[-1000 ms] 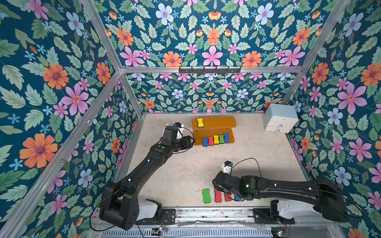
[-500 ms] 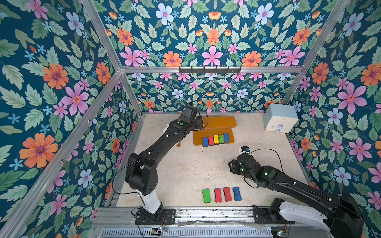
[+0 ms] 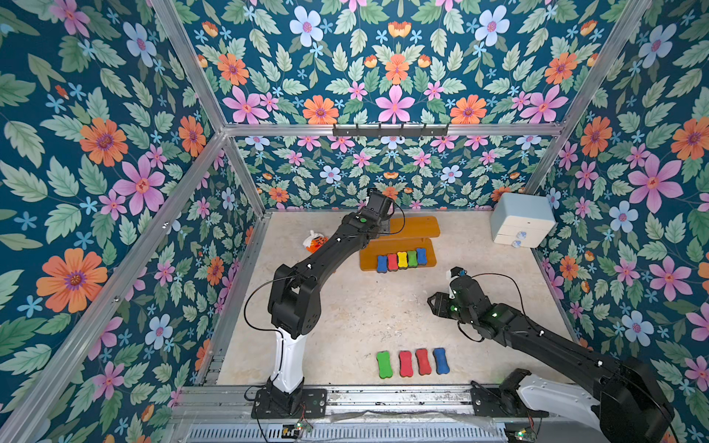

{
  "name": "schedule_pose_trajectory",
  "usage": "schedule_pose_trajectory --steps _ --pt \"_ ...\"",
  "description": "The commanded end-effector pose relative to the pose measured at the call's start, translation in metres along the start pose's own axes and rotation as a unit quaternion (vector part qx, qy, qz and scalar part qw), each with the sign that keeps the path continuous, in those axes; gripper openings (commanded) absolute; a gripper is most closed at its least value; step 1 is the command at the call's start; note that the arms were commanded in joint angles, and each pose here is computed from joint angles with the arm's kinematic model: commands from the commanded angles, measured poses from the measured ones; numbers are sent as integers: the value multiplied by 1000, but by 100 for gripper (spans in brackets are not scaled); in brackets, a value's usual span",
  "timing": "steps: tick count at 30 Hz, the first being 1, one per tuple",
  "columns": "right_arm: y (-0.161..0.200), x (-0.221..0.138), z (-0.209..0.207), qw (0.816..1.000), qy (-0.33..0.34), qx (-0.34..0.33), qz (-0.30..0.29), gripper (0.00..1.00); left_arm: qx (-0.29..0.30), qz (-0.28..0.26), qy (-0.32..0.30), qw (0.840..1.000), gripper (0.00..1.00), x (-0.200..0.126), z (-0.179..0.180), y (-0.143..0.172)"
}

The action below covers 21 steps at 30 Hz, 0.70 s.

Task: Remove the whiteboard erasers from the shelf
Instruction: Pick up the whiteboard eraser from the shelf.

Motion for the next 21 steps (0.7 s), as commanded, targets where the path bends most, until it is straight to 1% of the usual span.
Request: schedule_pose_trajectory --steps 1,8,12,21 --pt "-3 0 3 1000 -17 -7 -3 51 5 -6 -25 1000 64 3 5 0" --pt "-4 1 4 1000 -20 -4 -2 51 5 -1 -24 1000 64 11 4 5" --pt "-5 1 4 1000 -23 0 -1 51 -1 5 -27 1000 59 15 4 9" --pt "-4 -1 5 1000 -28 7 1 51 -6 8 -39 999 54 22 7 13"
Point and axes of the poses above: each gripper's point midway between its finger pads, its own x axis out along the fingers, its own z axis along the line the jaws close on, y = z × x, the point moved 5 cm from there along -x, back along the fingers, and after that the axes turned 9 degrees about -x, right-handed, at the moved point
